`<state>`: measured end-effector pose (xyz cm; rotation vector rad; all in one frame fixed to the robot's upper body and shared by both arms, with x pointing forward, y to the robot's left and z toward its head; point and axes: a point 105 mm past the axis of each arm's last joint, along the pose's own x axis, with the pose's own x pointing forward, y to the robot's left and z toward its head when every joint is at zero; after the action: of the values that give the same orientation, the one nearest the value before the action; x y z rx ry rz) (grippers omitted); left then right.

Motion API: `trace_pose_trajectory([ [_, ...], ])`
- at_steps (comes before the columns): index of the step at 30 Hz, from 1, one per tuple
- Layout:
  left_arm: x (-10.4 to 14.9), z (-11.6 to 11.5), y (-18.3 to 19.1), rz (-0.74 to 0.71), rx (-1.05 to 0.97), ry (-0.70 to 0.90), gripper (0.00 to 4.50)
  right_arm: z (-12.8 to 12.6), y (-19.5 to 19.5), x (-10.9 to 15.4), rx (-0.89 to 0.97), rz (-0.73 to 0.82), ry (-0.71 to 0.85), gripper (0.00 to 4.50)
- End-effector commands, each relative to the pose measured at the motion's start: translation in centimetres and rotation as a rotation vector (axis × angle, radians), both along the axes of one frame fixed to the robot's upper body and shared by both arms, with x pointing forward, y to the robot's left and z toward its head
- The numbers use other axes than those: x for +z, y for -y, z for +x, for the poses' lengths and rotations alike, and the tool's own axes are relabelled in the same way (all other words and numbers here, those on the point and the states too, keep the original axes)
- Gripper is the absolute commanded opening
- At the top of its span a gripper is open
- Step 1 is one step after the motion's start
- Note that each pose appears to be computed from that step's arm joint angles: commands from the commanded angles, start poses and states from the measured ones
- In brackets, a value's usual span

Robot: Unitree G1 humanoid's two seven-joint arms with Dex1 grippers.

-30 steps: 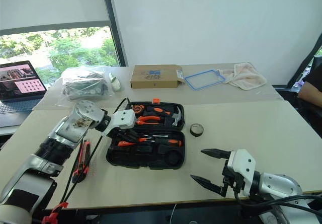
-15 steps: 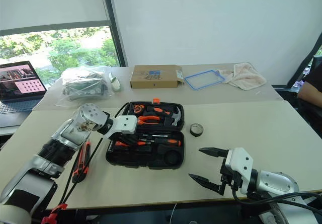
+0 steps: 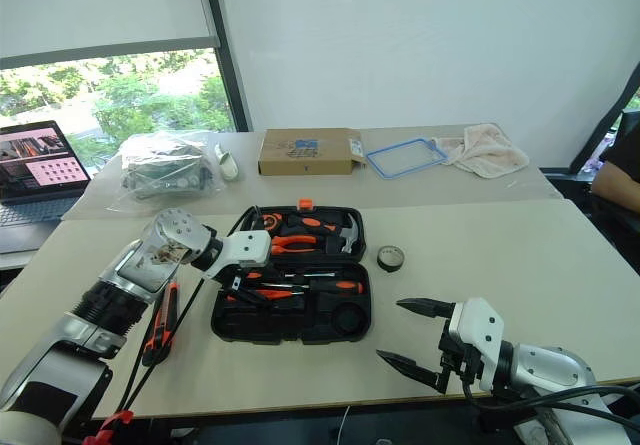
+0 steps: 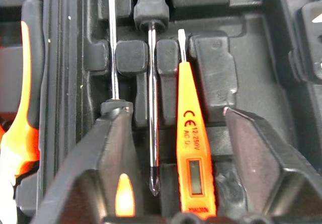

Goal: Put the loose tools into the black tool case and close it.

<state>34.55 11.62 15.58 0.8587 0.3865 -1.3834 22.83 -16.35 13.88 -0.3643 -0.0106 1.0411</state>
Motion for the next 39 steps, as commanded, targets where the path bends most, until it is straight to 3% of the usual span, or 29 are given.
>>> trace_pose_trajectory([
  [1,2.5,-0.1,-0.3,-0.098,0.0,0.059,3.14,0.0,-0.1,1.1,0.009,0.014,0.045,4.5],
  [4,2.4,-0.4,-1.1,-0.134,0.007,0.045,3.14,0.2,-0.2,1.2,0.009,0.017,0.051,4.5],
  [10,1.2,-0.8,-2.4,-0.19,0.062,0.005,1.45,0.3,-0.4,1.3,0.012,0.023,0.057,4.5],
  [11,0.8,-0.7,-2.6,-0.203,0.087,0.001,0.93,0.4,-0.5,1.3,0.014,0.022,0.059,4.5],
  [14,-0.4,-0.7,-2.5,-0.219,0.12,-0.027,0.05,0.6,-0.7,1.5,0.021,0.026,0.068,4.5],
  [39,-6.6,-1.3,-2.3,-0.03,0.166,-0.057,0.05,1.0,-1.0,1.5,0.022,0.038,0.075,4.5],
])
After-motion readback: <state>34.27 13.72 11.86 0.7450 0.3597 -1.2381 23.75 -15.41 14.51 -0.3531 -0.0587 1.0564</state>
